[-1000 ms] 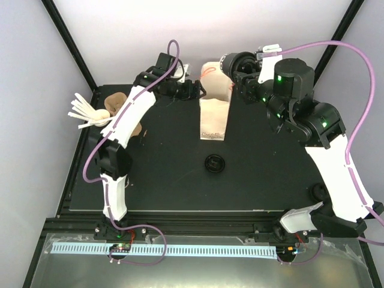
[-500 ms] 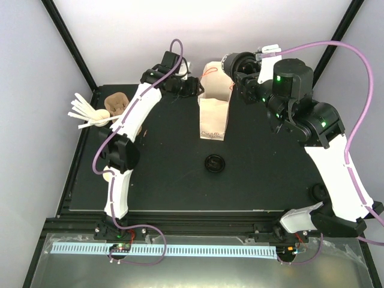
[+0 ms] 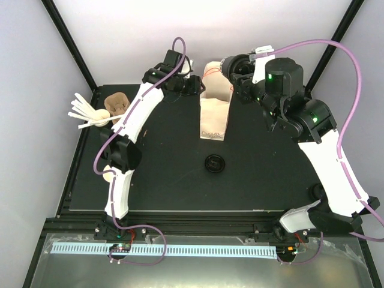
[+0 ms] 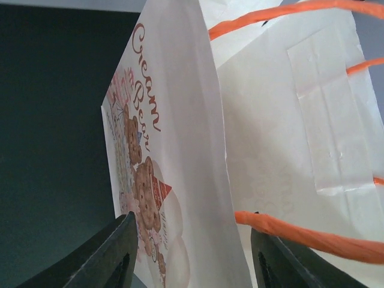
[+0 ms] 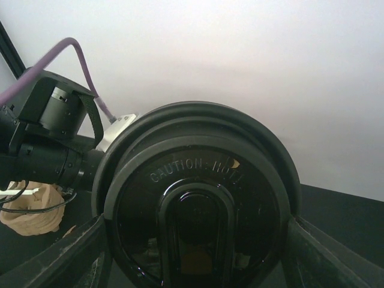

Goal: Pack the takeout coffee

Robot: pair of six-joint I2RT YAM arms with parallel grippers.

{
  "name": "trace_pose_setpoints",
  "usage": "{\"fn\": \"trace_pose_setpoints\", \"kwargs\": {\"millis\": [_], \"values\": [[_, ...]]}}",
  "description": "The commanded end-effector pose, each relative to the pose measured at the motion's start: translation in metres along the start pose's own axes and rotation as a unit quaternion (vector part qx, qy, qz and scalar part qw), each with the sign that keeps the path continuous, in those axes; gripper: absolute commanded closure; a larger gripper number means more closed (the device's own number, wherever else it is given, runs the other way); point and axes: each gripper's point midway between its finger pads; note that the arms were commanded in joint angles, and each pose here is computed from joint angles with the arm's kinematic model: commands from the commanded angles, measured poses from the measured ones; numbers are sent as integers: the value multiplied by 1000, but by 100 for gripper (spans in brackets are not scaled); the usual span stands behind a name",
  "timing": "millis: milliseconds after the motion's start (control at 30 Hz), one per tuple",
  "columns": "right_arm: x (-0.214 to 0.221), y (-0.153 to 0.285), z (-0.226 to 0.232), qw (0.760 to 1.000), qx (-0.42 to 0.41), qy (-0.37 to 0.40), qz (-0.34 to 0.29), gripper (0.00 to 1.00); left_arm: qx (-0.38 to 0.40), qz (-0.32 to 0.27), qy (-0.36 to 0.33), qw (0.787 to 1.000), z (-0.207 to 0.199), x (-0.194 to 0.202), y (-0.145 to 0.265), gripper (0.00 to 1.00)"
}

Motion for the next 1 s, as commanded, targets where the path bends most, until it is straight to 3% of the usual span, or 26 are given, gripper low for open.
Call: {"fn": "trace_pose_setpoints", "kwargs": {"millis": [0,67,133,200,300,600,800,967], "values": [[-5,0,-6,1000,15,5,-9,55,5,-3,-9,1000,-6,-3,0,43],[-4,-1,-5,1000,13,4,-7,55,10,7,-5,1000,-6,1,-6,42],[-4,-2,-4,1000,12,4,-8,55,7,12,-4,1000,-5,3,-9,48],[-3,-3,-5,1000,14,5,-6,55,-1,10,-7,1000,-2,3,-8,63],[-2,-3,-5,1000,14,7,-4,54,-18,-4,-19,1000,2,-3,5,97],[-4,-10,12,1000,-28,3,1,55,-89,-20,-108,990,20,3,83,98],[-5,-17,25,998,-58,-18,6,55,-140,0,-92,986,51,48,139,98],[-4,-17,30,997,-74,-28,10,55,-179,65,-42,981,75,102,164,98]]}}
Point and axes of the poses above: each gripper's point midway between its finger pads, its own y axis back along the fingers, its own z axis along the line the jaws close on, x = y × z, and after that the axes turned 11 degrees about y, right-handed
